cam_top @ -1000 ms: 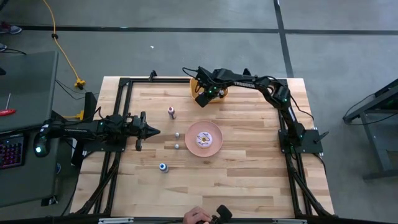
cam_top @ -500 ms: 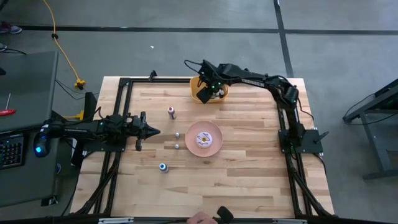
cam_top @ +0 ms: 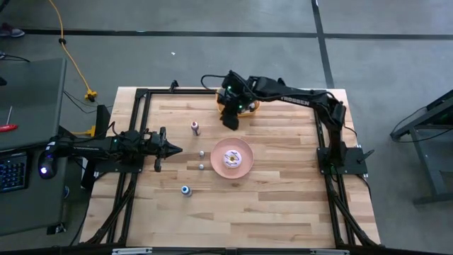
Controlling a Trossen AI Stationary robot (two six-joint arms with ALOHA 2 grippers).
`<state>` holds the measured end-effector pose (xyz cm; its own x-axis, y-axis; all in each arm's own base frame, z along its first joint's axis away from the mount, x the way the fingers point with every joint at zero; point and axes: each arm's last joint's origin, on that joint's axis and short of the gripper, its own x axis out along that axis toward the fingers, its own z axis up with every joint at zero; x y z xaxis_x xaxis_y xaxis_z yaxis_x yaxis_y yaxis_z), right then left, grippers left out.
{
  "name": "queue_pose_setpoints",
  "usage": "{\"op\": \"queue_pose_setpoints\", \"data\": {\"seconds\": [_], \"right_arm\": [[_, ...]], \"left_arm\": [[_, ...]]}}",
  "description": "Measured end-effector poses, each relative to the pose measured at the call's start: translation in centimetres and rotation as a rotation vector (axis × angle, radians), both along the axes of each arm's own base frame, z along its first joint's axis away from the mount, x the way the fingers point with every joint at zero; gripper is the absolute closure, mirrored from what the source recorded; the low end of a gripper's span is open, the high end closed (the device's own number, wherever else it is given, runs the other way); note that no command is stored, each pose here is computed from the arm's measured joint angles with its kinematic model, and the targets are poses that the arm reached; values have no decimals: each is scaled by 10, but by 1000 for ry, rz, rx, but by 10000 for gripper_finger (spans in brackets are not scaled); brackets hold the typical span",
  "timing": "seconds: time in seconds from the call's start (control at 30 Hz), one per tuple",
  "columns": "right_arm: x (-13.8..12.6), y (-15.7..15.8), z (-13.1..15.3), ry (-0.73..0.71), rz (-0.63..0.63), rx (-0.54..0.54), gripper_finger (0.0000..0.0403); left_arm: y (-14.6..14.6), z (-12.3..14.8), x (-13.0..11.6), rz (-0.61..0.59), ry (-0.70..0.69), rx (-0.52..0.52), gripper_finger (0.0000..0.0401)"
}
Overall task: Pick & Place food coloring
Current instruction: Put the small blue food coloring bottle into the orange bin
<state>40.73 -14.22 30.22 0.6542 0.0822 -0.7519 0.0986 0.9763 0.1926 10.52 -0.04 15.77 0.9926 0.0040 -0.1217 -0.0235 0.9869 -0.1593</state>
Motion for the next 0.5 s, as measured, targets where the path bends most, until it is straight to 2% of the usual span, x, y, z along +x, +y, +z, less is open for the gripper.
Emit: {"op": "queue_pose_setpoints", "data": {"seconds": [0.27,0.5], "right_arm": [[10,40,11,-11,171,-70,279],[17,70,10,-10,242,-73,279]], "left_arm": [[0,0,0,0,0,0,400],[0,0,0,0,0,0,400]]}}
